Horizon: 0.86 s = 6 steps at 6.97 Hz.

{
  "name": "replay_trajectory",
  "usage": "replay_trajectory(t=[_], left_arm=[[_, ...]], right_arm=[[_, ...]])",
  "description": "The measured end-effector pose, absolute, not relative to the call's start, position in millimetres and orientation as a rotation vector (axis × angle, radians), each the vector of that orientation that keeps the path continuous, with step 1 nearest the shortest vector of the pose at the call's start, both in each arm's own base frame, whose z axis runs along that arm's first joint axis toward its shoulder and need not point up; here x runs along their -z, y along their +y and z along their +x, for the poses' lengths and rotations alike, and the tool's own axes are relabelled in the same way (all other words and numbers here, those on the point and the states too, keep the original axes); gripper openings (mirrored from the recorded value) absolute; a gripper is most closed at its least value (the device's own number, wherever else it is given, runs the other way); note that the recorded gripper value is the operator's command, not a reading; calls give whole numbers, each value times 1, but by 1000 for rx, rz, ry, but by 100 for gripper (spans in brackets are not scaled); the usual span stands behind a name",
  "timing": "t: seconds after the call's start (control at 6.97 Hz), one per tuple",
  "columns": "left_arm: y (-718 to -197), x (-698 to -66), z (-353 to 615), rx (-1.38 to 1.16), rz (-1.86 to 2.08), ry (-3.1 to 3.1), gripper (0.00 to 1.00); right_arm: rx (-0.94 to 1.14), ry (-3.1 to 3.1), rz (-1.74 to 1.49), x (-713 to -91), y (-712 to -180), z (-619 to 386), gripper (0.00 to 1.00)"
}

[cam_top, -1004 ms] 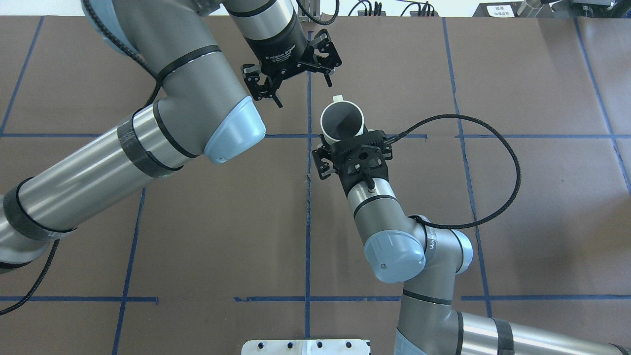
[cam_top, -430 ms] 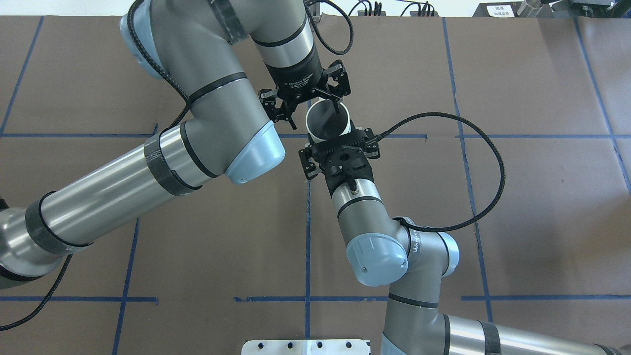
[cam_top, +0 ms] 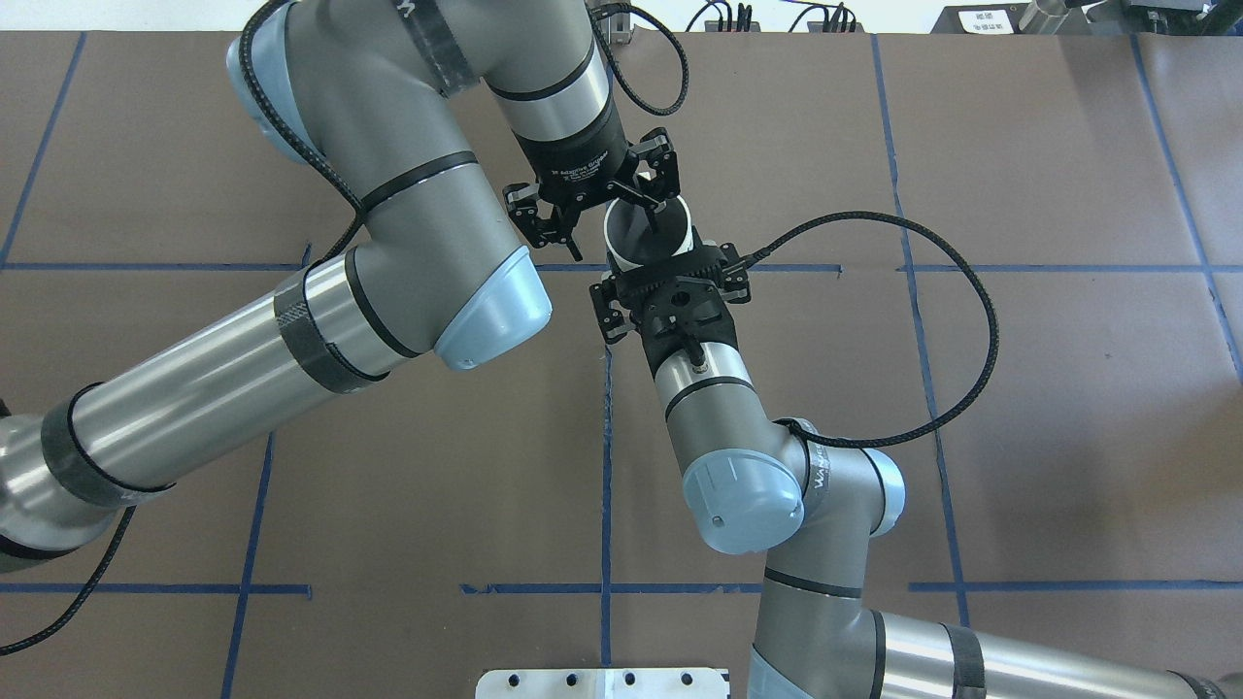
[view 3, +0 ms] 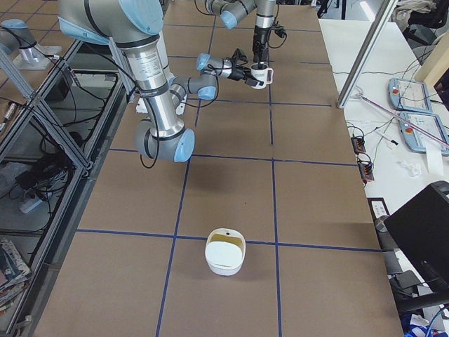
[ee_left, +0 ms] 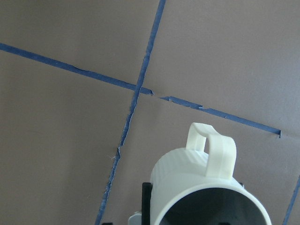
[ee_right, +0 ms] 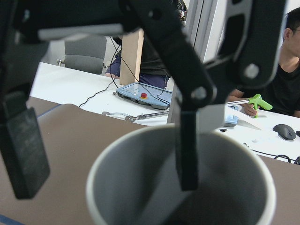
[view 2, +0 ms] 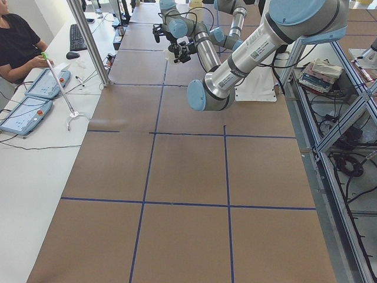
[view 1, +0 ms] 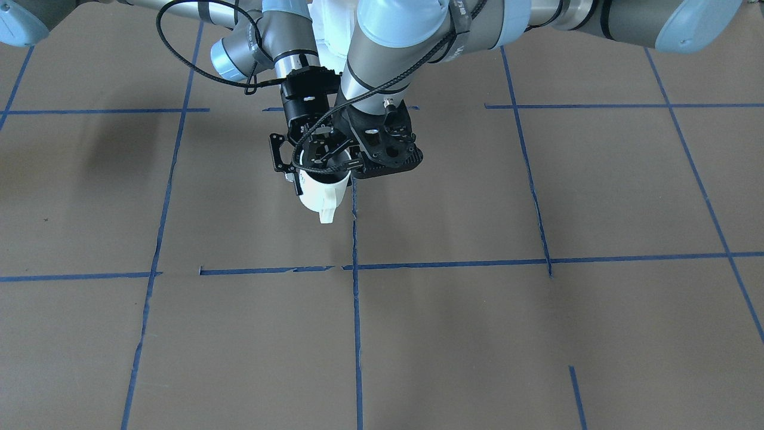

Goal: Left arm hands cup to right arm to dump lemon

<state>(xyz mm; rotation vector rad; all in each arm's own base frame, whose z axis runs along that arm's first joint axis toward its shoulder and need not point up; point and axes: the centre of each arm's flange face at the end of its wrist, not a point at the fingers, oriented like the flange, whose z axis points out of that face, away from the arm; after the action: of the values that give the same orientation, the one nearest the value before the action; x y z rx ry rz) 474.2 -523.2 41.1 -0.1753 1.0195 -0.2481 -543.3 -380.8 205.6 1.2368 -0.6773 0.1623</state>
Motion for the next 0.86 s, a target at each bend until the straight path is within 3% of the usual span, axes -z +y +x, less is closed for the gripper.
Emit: replay_trajectory(t=[0.14, 0.29, 0.43, 0.57, 0.86], left_arm=[[-523, -42, 474, 249, -177, 1019, 38], [-523, -43, 474, 248, -178, 1019, 19], [-521, -43, 473, 247, -178, 1021, 0], [-518, -44, 469, 243, -176, 1028, 0], [-511, -47, 461, 240, -172, 1037, 0]], right_arm=[[-165, -680, 1238, -204, -381, -543, 12], [-168, -683, 1239, -202, -382, -543, 16], [-168, -683, 1239, -202, -382, -543, 35], [-168, -682, 1239, -202, -382, -543, 98], [-161, -679, 1234, -206, -379, -548, 100]])
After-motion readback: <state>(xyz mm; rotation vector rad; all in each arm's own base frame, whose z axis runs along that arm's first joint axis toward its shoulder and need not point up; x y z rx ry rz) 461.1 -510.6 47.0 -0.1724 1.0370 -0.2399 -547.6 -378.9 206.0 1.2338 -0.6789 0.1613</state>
